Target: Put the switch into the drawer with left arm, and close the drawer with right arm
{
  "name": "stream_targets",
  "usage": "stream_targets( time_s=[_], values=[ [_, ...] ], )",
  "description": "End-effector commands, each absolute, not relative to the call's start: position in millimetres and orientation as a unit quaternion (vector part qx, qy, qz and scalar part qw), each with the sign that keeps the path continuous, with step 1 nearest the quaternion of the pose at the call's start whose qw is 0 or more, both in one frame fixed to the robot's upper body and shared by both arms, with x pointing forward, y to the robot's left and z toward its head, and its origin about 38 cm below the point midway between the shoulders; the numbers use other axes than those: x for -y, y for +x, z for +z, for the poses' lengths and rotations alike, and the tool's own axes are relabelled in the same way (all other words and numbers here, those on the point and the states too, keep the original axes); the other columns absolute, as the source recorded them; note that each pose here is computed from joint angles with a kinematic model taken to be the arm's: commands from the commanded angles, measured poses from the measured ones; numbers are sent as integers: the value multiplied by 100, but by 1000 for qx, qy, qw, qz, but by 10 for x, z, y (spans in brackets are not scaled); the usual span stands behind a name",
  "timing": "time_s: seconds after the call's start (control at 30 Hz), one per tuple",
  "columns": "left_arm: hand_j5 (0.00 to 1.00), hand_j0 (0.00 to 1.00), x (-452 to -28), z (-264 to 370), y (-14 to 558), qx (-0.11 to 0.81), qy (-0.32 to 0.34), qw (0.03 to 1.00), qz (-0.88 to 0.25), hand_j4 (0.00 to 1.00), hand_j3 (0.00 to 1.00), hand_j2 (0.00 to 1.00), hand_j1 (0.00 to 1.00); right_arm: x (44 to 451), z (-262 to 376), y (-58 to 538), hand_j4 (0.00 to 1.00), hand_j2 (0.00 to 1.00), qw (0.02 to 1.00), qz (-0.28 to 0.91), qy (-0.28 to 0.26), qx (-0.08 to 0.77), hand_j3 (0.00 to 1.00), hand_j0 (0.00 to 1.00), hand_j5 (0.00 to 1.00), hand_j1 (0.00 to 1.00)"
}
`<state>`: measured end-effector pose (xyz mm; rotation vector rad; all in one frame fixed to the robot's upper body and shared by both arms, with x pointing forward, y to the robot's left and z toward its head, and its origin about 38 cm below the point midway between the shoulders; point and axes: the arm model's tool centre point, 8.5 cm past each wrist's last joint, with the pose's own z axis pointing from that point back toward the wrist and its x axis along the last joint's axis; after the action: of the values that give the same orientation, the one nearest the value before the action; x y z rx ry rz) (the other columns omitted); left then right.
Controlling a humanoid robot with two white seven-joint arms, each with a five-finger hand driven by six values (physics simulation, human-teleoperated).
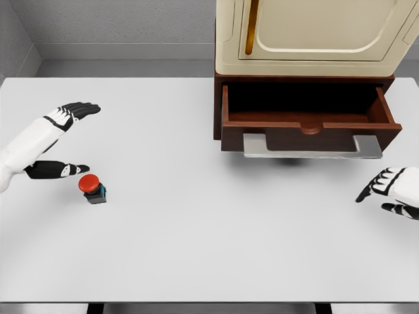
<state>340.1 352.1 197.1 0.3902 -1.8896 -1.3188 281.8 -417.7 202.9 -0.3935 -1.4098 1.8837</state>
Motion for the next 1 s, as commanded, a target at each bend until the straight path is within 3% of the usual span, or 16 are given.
stream_targets(
  time_s=[0.0,0.23,0.47,0.73,0.83,0.97],
  values=[
    [100,100,-3525,1978,3401,746,152,392,-516,100,100,100,100,4149,2035,2812,61,61,368,733,-150,552,61,61,61,61],
    [100,100,-3546,1993,3300,765,145,396,-488,100,100,100,100,4148,2038,2814,62,62,368,733,-150,552,62,62,62,62],
    [100,100,-3533,2043,3118,815,63,407,-408,100,100,100,100,4147,2028,2809,62,62,368,734,-148,551,62,62,62,62],
    [100,100,-3314,1775,3043,776,-19,421,-470,100,100,100,100,4134,1989,2792,62,62,373,728,-146,556,62,62,62,62],
    [100,100,-3308,1638,3008,767,-45,455,-450,100,100,100,100,4108,1924,2767,62,62,379,718,-143,566,62,62,62,62],
    [100,100,-3606,1396,3171,756,-60,531,-378,100,100,100,100,4085,1868,2745,61,61,384,711,-140,572,61,61,61,61]
  ],
)
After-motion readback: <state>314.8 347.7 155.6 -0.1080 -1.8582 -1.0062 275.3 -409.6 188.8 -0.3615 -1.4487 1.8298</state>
